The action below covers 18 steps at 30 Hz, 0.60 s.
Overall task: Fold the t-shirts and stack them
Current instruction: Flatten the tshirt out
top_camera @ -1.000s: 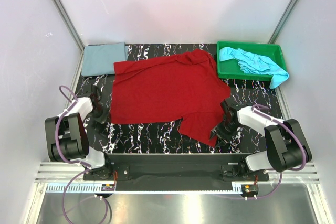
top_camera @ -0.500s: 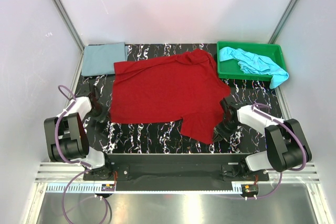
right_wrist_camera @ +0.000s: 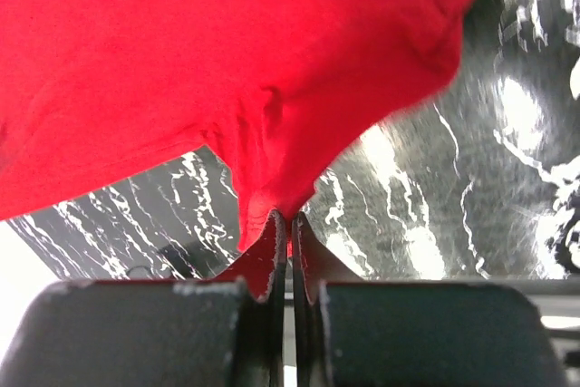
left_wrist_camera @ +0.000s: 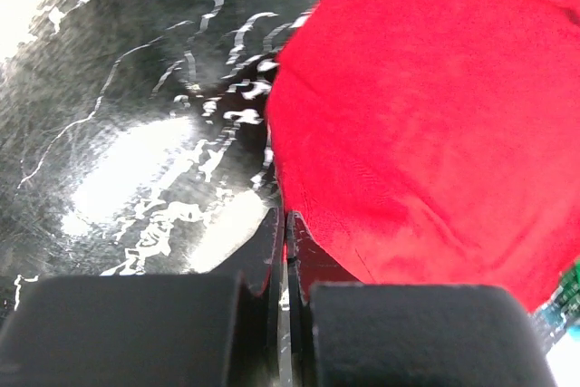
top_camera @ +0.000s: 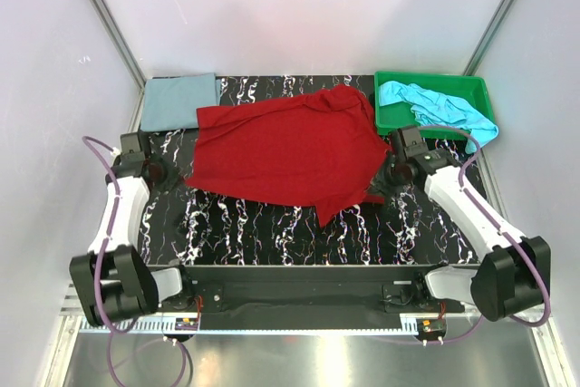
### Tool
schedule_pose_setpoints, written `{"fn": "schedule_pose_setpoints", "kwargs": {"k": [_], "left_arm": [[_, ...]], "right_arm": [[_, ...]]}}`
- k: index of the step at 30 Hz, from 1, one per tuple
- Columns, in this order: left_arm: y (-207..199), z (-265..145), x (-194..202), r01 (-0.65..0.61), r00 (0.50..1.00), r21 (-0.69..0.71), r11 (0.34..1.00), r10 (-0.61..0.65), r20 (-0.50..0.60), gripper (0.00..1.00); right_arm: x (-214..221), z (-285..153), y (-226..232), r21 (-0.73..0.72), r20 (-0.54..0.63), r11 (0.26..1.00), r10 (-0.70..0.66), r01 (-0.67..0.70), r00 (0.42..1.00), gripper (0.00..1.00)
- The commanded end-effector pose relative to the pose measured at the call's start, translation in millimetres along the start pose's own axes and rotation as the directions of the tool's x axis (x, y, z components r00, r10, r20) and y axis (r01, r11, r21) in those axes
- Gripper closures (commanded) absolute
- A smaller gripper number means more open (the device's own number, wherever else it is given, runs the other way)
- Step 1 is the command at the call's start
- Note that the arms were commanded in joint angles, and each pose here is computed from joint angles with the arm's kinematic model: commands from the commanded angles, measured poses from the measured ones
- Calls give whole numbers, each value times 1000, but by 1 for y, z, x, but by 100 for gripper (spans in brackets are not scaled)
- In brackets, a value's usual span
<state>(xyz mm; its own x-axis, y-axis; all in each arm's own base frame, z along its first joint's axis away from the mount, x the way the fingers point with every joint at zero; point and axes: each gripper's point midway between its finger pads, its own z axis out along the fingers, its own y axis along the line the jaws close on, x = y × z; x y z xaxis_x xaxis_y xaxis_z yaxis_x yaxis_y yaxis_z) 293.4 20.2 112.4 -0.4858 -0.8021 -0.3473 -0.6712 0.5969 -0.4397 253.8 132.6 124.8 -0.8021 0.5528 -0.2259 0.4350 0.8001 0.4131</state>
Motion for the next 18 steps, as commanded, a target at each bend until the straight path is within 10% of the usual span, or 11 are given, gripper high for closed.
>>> {"fn": "schedule_pose_setpoints", "kwargs": {"k": [1, 8, 18], "left_arm": [[-35, -38, -21, -76, 992, 143, 987, 60, 114, 100], [-93, -129, -59, -164, 946, 311, 936, 61, 317, 100], [-195, -311, -112, -512, 749, 482, 711, 95, 656, 100]], "right_arm": [[-26, -26, 31, -109, 126, 981, -148, 162, 981, 100], [-108, -125, 107, -210, 463, 923, -196, 323, 864, 100], [-164, -386, 191, -307, 892, 745, 8, 592, 452, 100]]}}
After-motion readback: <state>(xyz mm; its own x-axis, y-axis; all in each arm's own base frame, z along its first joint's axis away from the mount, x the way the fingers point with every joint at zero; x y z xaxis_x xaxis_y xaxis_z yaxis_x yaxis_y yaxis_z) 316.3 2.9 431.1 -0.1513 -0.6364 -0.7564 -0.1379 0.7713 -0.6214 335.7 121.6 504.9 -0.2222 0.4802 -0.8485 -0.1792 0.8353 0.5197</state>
